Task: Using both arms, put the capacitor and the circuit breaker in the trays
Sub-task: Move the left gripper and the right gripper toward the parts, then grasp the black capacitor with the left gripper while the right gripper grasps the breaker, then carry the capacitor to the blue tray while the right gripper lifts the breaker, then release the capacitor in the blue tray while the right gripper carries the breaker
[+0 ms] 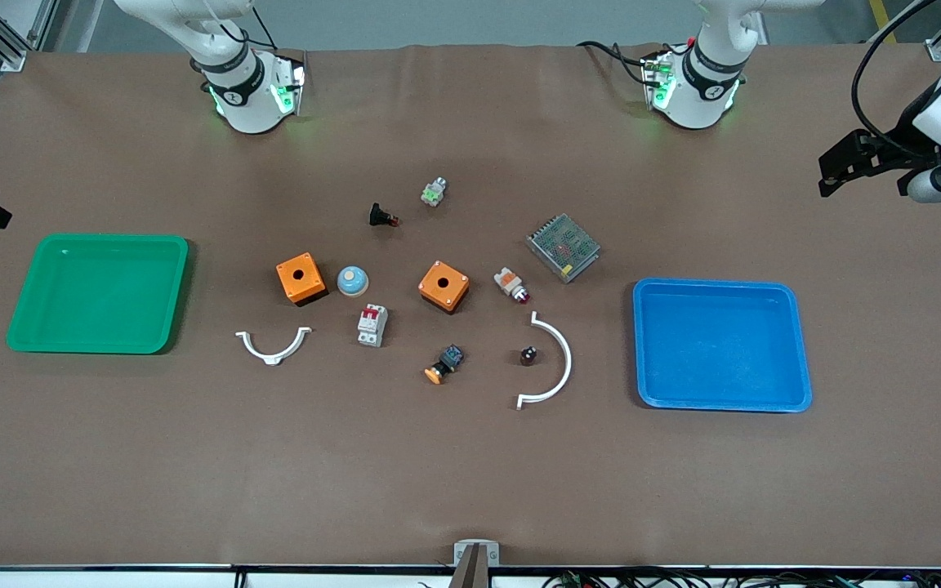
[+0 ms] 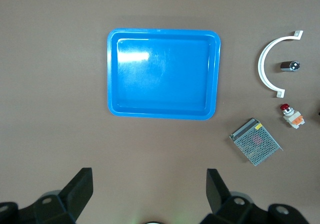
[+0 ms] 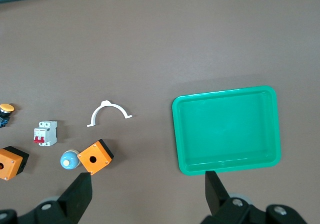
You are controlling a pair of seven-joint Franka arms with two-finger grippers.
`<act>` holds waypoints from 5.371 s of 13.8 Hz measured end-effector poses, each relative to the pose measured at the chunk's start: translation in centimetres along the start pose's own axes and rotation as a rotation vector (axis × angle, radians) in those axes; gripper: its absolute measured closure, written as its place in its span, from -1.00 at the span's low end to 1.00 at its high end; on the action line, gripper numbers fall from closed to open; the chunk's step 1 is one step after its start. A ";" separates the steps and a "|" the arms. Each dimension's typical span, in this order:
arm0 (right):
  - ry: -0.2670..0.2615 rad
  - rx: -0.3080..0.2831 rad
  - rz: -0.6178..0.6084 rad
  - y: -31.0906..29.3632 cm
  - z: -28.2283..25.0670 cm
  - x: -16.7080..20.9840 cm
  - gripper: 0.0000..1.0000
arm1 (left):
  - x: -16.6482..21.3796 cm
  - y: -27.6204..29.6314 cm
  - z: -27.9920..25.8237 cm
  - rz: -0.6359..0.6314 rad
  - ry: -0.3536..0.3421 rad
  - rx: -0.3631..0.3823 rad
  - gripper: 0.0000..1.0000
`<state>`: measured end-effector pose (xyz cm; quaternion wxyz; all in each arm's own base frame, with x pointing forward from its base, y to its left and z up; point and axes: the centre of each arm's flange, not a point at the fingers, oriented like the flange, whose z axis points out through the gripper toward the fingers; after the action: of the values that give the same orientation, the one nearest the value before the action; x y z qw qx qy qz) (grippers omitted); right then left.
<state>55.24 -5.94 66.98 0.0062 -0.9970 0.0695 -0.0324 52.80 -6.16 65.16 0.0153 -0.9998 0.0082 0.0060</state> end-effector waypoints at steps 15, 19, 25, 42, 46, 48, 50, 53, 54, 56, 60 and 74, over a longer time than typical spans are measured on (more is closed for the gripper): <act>-0.155 -0.020 -0.183 -11.4 10.2 2.9 -1.00 | 9.0 21.8 20.6 -0.024 -0.012 -0.030 -1.00; -0.214 -0.032 -0.279 -22.0 18.0 2.6 -1.00 | 10.7 29.8 29.2 -0.110 0.022 -0.070 -0.94; -0.214 0.062 -0.117 -33.6 28.8 -0.1 -1.00 | 9.5 36.1 40.6 -0.145 0.018 -0.087 -0.66; -0.120 0.039 -0.029 -36.8 45.3 -6.4 -0.81 | 14.7 26.9 35.1 -0.174 0.066 0.010 0.31; -0.120 0.037 -0.032 -37.0 45.9 -6.5 0.07 | 15.8 15.1 31.9 -0.107 0.012 0.054 0.31; -0.118 0.037 -0.029 -36.9 45.9 -6.4 0.21 | 15.3 9.2 32.7 -0.080 -0.027 0.064 0.31; -0.117 0.035 -0.024 -36.6 45.4 -6.0 0.21 | 14.1 4.7 34.7 -0.069 -0.043 0.061 0.31; -0.169 0.012 0.001 -35.0 40.4 -4.4 0.21 | 11.5 0.3 39.2 -0.061 -0.040 0.044 0.31; -0.195 0.003 0.021 -33.3 37.3 -3.5 0.21 | 10.4 -0.2 40.7 -0.064 -0.045 0.041 0.31; -0.229 0.002 0.033 -27.3 30.1 -1.1 0.21 | 8.9 -0.8 42.9 -0.069 -0.039 0.033 0.31; -0.263 0.026 0.014 -9.5 22.7 1.9 0.21 | 7.1 -1.2 45.3 -0.073 -0.003 0.017 0.30; -0.291 0.006 -0.097 20.2 40.0 -1.7 0.21 | 10.7 -3.2 14.5 -0.134 0.124 0.060 -1.00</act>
<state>53.43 -25.40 26.66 0.0177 -0.9933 0.0195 0.1121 63.39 -2.73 50.58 0.0451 -0.9957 -0.0575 -0.0573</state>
